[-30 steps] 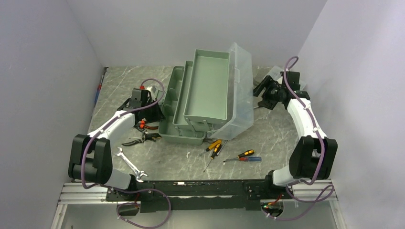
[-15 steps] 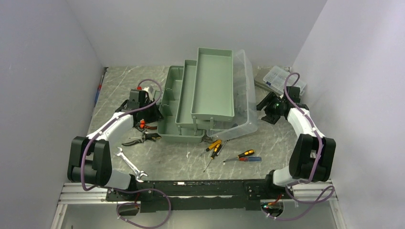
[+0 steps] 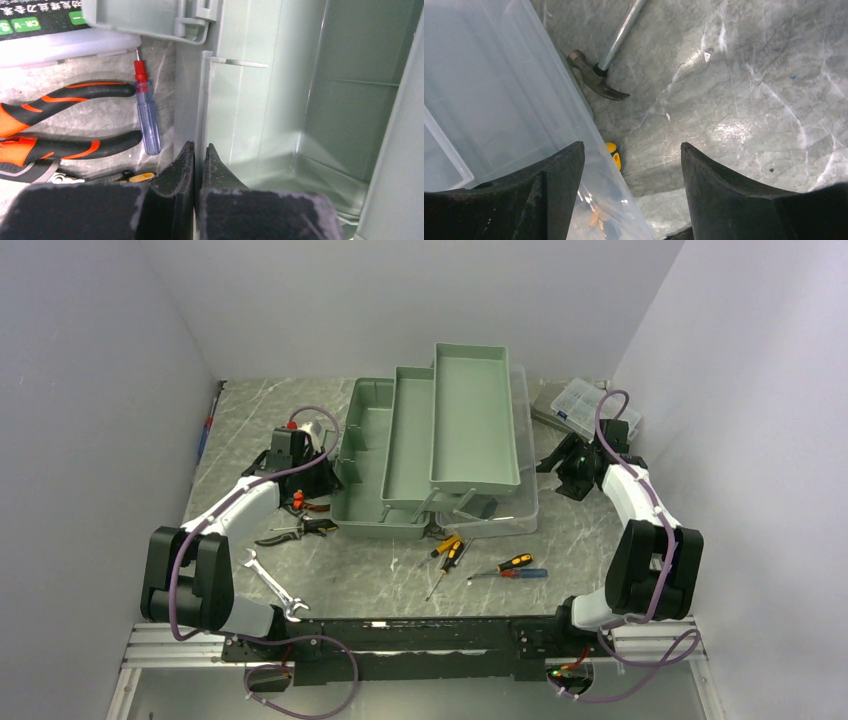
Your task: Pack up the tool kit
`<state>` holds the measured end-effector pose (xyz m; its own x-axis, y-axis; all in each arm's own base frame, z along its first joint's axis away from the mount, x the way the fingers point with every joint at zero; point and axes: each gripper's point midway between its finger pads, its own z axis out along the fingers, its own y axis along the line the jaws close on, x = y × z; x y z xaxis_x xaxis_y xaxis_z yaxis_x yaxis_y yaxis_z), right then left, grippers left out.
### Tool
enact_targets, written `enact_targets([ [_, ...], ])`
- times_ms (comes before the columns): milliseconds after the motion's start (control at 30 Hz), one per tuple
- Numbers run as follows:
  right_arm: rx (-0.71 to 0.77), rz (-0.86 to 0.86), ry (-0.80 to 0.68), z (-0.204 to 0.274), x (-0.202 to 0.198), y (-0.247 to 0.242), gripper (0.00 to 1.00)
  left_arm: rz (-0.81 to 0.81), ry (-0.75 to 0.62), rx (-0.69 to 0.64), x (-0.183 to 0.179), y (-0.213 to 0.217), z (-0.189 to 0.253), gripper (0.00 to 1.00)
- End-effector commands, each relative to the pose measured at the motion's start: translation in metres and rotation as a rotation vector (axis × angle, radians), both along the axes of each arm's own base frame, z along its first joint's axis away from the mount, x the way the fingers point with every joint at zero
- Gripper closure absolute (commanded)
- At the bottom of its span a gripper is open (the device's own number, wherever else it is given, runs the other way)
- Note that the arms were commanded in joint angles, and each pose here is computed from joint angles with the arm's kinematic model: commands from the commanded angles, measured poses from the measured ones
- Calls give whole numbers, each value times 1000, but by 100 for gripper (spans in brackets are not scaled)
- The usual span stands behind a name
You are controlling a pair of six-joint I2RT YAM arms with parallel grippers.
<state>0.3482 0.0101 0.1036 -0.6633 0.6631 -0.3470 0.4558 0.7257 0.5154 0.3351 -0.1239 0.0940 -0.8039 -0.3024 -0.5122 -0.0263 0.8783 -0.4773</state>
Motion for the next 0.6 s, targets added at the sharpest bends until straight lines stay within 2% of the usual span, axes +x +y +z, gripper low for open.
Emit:
enact_targets([
  [0,-43,-20,-8,6,-2,-11,27,10,-17,-76,4,-10,12,100],
  [167,-118,-35,-15,15,-3,-24,27,7,-20,-83,4,-12,12,100],
  [367,-220,-26,-214,88,4,-33,32,-2,-28,-93,5,-14,16,100],
  [567,-243,128,-302,135,14,9,38,-7,-30,-99,6,-16,17,100],
])
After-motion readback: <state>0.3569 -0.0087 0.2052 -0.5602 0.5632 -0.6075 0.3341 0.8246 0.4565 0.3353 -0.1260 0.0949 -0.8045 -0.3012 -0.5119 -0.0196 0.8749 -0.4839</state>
